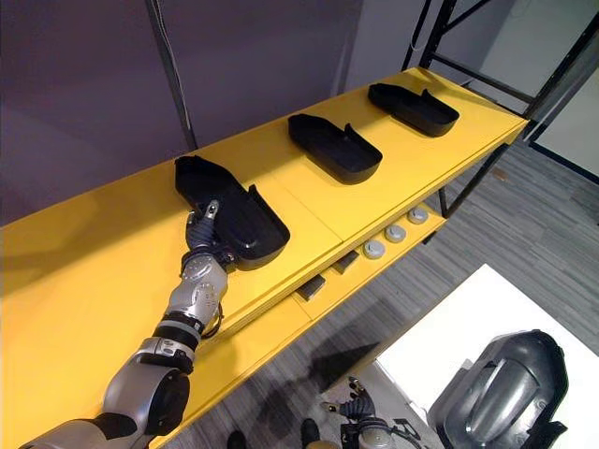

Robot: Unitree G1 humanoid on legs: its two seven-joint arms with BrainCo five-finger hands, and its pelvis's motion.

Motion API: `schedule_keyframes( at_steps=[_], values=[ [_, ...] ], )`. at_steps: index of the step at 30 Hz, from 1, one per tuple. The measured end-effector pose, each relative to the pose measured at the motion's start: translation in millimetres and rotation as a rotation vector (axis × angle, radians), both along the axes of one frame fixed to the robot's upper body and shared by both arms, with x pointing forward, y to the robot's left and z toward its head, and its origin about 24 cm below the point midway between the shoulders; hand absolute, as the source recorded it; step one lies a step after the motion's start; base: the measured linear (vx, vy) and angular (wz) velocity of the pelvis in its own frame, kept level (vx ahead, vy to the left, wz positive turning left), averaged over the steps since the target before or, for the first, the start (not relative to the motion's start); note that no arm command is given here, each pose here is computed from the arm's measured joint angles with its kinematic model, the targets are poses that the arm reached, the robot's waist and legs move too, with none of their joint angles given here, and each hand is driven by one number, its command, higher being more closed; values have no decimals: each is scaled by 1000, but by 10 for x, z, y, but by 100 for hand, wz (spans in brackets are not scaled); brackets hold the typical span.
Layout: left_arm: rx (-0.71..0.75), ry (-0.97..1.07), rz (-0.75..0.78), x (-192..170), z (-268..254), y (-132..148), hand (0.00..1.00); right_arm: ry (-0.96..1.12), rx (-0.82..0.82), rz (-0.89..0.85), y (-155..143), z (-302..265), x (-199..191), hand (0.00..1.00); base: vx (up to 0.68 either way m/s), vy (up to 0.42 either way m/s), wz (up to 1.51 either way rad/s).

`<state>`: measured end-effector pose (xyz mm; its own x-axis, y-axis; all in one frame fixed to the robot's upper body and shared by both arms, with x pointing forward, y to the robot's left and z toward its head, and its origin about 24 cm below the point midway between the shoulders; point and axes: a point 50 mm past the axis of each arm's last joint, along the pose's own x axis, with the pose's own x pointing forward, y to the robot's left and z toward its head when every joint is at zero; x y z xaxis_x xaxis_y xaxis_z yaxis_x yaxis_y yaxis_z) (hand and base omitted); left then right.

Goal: Walk over and take plastic housings, then place them on the shelf

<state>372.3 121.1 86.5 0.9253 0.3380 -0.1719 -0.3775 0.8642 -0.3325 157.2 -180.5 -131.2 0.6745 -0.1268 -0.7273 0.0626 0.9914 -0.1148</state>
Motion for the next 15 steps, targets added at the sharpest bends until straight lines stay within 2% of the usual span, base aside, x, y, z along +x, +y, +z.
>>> schedule_keyframes(
  at_steps=[5,9,15],
  values=[
    [-11,-51,47,-147,-5,89,0,5,-2,-1,-7,-8,-21,0,5,4,3],
    [41,-109,98,-289,36,194,0,12,-2,-4,-9,-18,-50,0,20,14,6],
    [96,-319,43,-544,344,42,0,57,-6,-19,-28,-82,-230,0,-3,19,6]
  ],
)
